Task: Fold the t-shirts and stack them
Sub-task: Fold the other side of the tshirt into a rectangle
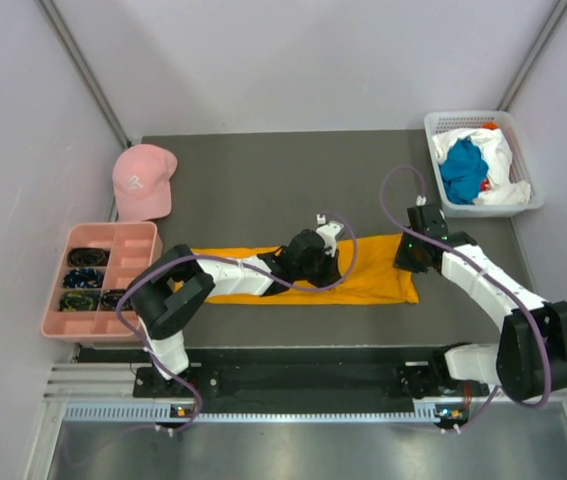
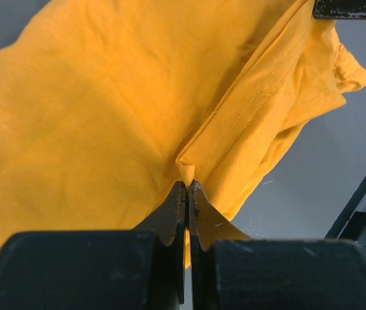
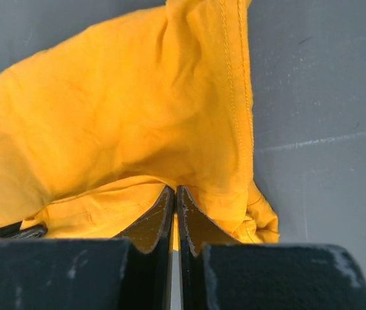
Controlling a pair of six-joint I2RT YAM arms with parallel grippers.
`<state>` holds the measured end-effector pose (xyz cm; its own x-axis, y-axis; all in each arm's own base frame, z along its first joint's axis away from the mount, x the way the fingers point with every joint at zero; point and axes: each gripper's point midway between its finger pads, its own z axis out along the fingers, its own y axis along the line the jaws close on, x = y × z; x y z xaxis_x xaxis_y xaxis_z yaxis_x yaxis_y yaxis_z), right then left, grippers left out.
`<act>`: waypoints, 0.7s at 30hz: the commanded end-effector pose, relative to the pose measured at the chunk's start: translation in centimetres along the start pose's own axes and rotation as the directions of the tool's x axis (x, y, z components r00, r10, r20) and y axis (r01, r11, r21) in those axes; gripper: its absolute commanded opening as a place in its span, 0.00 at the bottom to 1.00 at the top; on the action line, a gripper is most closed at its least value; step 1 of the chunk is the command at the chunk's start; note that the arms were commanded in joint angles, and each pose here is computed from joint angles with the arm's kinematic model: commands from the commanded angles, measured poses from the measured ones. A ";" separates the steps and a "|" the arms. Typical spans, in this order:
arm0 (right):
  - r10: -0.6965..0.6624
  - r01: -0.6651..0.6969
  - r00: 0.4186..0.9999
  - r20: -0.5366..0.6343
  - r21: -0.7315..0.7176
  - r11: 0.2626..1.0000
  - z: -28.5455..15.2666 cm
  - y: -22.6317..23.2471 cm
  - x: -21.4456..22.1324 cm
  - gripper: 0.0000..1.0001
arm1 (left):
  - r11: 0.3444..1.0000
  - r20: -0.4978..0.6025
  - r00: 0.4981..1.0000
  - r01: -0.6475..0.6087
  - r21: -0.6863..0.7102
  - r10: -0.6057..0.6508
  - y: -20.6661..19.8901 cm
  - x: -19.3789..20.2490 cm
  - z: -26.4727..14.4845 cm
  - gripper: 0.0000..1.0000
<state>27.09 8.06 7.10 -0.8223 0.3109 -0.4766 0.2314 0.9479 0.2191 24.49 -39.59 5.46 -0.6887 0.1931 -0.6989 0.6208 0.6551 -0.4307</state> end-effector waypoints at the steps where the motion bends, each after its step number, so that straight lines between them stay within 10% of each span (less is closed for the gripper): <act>1: -0.026 0.026 0.995 0.100 -0.004 1.000 -0.4 1.2 -3.4 0.00 | 1.000 0.017 1.000 0.002 0.006 -0.002 -0.1 0.1 0.5 0.00; 21: -0.055 0.052 0.996 0.073 0.042 0.998 1.1 0.8 -3.6 0.07 | 0.971 0.059 0.998 -0.004 -0.239 0.019 3.4 -0.4 -0.7 0.63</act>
<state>29.02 7.56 6.63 -0.8212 0.2825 -0.4958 0.2312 0.9591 0.1634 26.27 -37.53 3.90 -0.6717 0.1752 -0.7198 0.5379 0.7834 -0.3114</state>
